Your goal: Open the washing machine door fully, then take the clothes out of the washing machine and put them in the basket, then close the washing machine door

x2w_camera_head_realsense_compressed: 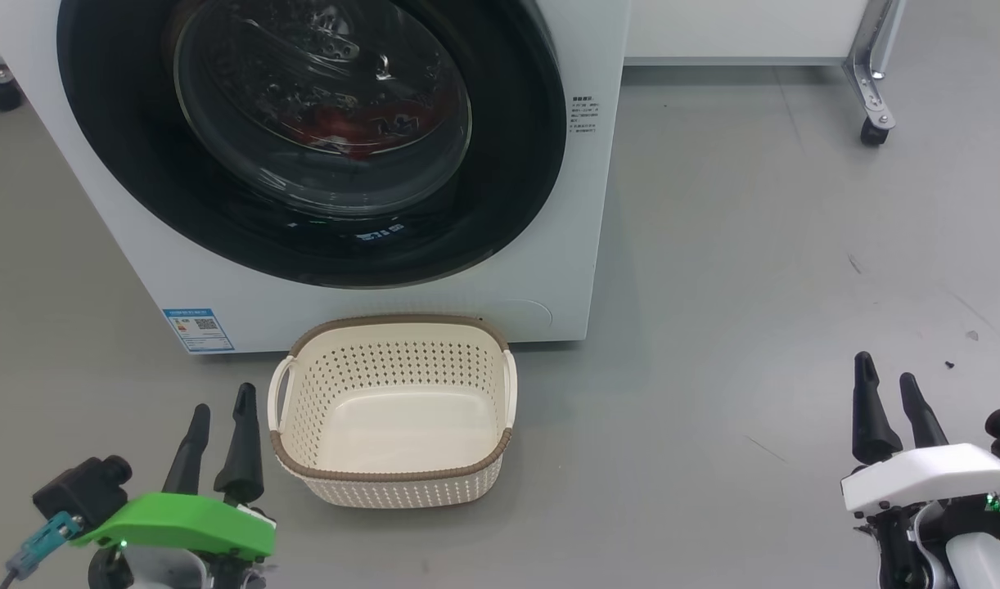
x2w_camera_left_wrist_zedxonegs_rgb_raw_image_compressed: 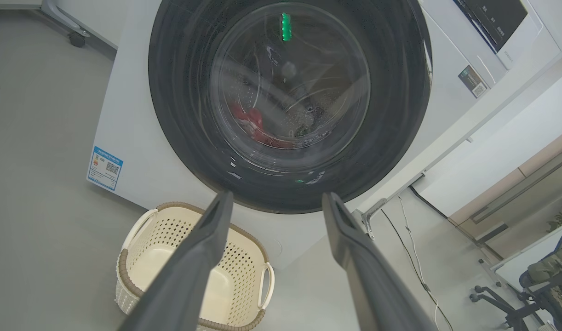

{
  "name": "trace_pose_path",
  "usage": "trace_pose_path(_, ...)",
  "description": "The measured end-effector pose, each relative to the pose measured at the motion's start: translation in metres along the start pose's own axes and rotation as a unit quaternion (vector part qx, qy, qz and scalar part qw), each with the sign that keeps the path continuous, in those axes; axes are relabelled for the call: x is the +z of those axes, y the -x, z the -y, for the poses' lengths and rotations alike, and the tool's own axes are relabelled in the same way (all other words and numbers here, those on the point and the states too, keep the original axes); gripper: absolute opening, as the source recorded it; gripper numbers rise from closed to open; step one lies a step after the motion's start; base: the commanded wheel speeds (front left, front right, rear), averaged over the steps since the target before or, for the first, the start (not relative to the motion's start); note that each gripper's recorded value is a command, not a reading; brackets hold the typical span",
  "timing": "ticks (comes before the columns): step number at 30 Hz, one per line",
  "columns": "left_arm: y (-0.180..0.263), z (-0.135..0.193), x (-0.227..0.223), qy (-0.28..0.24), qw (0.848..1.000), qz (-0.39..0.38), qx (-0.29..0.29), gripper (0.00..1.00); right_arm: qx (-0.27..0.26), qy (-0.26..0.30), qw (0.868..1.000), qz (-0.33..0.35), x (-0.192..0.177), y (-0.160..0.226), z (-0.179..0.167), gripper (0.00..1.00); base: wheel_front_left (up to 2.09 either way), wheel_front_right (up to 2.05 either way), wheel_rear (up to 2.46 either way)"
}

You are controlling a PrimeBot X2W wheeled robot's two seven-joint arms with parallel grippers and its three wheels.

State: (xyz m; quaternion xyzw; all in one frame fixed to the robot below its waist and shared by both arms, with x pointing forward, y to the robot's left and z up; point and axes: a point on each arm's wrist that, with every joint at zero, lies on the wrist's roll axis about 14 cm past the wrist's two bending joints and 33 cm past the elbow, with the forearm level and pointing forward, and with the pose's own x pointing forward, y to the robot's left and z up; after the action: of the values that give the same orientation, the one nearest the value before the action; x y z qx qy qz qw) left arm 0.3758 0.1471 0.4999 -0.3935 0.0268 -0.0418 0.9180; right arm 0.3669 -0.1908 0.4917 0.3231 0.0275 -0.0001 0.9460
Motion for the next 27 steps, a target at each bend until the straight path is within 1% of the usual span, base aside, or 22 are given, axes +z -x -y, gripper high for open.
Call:
trace_pose_path(11,0.003,0.010,-0.016,-0.101,0.995,-0.014,-0.014,1.00,0.009,0.087,0.996,-0.010,-0.015,0.009,-0.006,1.00,0.00,0.00,0.00)
trace_pose_path(15,0.005,0.009,-0.023,-0.128,0.991,-0.021,-0.013,1.00,0.014,0.114,0.993,-0.010,-0.018,0.011,-0.009,1.00,0.00,0.00,0.00)
trace_pose_path(17,0.006,0.010,-0.024,-0.134,0.991,-0.021,-0.016,1.00,0.016,0.120,0.993,-0.010,-0.018,0.011,-0.010,1.00,0.00,0.00,0.00)
trace_pose_path(18,0.006,0.012,-0.027,-0.145,0.989,-0.023,-0.019,1.00,0.019,0.134,0.991,-0.008,-0.019,0.011,-0.011,1.00,0.00,0.00,0.00)
trace_pose_path(21,0.006,0.014,-0.028,-0.160,0.987,-0.021,-0.022,1.00,0.020,0.145,0.989,-0.007,-0.019,0.012,-0.012,1.00,0.00,0.00,0.00)
trace_pose_path(27,0.009,0.017,-0.037,-0.200,0.979,-0.028,-0.035,1.00,0.031,0.188,0.982,-0.009,-0.026,0.017,-0.016,1.00,0.00,0.00,0.00)
